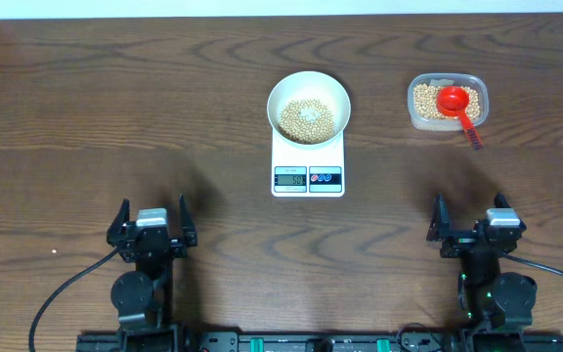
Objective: Scoop item into bowl and weigh 50g on scale
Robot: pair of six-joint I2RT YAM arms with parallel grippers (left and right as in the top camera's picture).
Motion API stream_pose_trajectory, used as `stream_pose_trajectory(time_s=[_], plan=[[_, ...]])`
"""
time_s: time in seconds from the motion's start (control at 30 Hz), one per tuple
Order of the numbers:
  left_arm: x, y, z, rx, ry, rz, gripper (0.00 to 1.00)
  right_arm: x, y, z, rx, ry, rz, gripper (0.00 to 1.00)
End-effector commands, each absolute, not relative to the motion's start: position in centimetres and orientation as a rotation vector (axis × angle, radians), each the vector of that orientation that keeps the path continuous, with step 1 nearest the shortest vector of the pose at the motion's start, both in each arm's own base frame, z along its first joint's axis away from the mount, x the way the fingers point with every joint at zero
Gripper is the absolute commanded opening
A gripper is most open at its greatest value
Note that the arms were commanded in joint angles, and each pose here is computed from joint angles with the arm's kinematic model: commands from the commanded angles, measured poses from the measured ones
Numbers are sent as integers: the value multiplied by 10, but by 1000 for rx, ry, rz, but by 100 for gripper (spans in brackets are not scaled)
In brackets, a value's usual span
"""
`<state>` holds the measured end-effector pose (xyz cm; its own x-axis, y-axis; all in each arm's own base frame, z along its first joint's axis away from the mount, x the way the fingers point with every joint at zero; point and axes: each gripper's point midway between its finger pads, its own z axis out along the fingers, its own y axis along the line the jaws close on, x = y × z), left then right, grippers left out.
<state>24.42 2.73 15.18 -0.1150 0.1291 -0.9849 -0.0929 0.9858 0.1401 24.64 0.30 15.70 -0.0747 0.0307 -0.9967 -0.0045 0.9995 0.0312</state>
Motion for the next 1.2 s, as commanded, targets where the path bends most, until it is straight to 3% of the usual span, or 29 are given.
stream_pose_trajectory(time_s=[0.0, 1.17], plan=[[242, 30, 138, 12, 1725, 195, 93, 246, 5, 157, 3, 1646, 28, 99], [242, 33, 136, 1, 1731, 206, 93, 246, 5, 156, 3, 1647, 28, 99]])
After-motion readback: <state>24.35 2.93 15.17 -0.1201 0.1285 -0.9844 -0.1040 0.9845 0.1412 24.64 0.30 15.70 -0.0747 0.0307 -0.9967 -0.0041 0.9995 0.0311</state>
